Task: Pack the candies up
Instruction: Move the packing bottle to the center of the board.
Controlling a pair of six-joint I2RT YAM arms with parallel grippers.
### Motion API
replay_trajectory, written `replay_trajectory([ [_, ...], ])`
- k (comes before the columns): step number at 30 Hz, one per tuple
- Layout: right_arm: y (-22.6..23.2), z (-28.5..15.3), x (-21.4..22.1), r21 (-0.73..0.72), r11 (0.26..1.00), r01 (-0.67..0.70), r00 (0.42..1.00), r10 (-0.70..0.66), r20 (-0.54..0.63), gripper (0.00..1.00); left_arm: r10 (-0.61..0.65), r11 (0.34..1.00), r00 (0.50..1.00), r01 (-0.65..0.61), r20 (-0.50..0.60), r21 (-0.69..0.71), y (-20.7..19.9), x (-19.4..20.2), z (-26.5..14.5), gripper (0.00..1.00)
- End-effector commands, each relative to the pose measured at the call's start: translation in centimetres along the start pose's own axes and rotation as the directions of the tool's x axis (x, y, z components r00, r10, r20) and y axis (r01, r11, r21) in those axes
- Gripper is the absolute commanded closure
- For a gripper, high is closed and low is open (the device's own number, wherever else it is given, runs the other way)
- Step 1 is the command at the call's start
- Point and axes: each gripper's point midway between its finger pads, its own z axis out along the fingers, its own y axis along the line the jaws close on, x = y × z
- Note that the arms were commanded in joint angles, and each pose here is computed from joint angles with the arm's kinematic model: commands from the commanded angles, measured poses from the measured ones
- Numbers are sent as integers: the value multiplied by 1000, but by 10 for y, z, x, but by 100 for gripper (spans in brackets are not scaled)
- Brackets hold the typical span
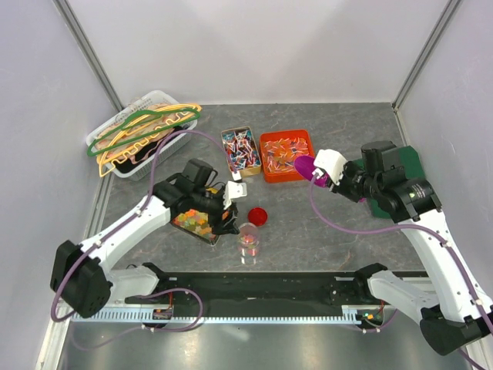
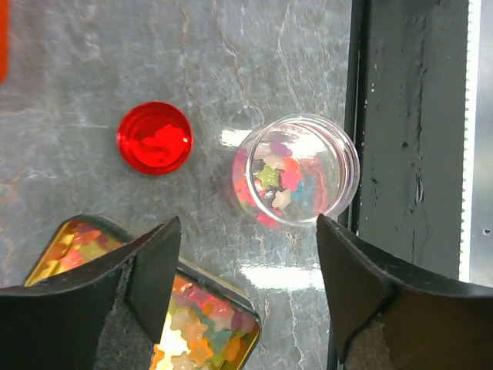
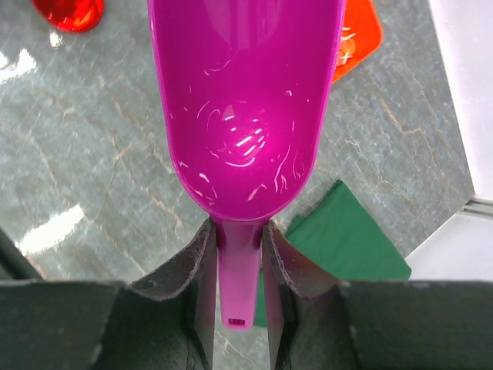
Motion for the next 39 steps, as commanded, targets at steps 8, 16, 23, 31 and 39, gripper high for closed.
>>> replay_trajectory([
  [8,-2,2,-11,87,991,-103,985,89,148,100,4,998,996,-9,-91,-57,26,-16,31,34],
  [16,3,1,-9,95,989,-117,980,100,170,100,19,999,991,-24,-134,-36,28,-14,46,63],
  [23,3,6,-7,102,986,-130,978,111,176,100,45,998,989,-49,-141,-27,25,-19,49,94],
  [31,0,2,-12,114,983,-144,972,119,202,100,56,995,988,-68,-144,-79,38,-27,49,98],
  [39,1,3,-9,117,982,-145,973,120,195,100,71,982,977,-104,-202,-157,58,-21,63,98],
])
